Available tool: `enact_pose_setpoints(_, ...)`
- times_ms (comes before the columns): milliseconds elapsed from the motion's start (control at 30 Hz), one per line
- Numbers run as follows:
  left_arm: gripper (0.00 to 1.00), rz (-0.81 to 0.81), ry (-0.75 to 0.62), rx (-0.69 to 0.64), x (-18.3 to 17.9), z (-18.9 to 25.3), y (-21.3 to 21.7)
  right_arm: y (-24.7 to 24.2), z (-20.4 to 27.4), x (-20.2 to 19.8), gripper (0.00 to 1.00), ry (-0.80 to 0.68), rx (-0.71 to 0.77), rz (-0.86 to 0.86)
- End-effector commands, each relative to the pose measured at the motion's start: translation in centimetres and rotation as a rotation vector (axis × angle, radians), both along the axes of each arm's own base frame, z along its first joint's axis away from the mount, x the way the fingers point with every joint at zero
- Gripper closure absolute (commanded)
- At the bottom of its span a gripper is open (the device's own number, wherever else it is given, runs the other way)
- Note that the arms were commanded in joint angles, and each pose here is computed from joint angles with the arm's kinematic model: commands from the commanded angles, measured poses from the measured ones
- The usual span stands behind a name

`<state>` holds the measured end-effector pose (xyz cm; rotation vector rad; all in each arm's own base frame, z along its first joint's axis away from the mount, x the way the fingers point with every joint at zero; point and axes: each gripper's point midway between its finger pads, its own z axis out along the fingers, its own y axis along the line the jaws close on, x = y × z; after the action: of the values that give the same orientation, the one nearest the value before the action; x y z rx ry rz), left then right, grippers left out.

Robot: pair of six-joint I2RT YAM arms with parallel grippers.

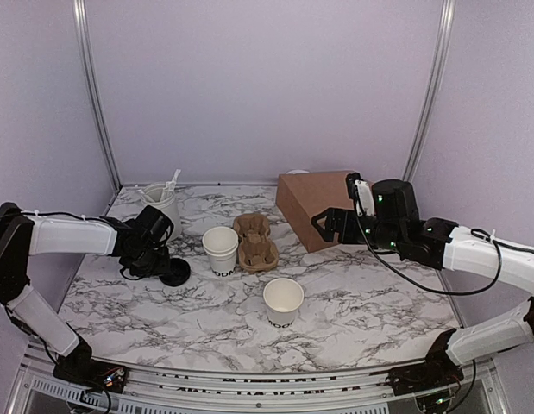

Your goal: Pack the takeout coffee

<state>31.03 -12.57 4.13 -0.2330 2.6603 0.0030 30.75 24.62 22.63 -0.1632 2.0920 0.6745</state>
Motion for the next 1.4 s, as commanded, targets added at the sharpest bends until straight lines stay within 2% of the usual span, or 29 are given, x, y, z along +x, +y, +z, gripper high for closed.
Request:
enact_pose_setpoints(0,0.86,-0.003,-0.007,0.008,0.8,0.3,-0.3,-0.1,1.1,0.3,0.06,-0.023,0.029,-0.012)
enact_pose_setpoints(300,0.91,-0.003,-0.006,0.003,0.9,0.3,-0.4,-0.4,1.2,0.2,0.06,-0.026,0.027,-0.020)
enact_pose_setpoints(533,1.00,-0.013,-0.024,-0.011,1.0,1.2,-0.6,-0.3,1.3,0.2,0.06,-0.028,0.032,-0.019)
enact_pose_setpoints(867,1.00,-0.039,-0.046,-0.054,1.0,3.0,-1.3,-0.2,1.2,0.3,0.06,-0.025,0.034,-0.016)
enact_pose_setpoints(1033,0.93,-0.065,-0.041,-0.083,0.7,3.1,-2.8,-0.1,0.9,0.3,0.06,-0.018,0.030,-0.015)
enact_pose_setpoints(1200,0.92,-0.077,-0.025,-0.117,0.7,2.7,-4.3,0.0,0.7,0.3,0.06,-0.010,0.026,-0.010)
enact_pose_setpoints(1367,0.84,-0.079,-0.004,-0.130,0.6,1.8,-5.1,-0.2,0.8,0.1,0.06,-0.010,0.028,-0.012)
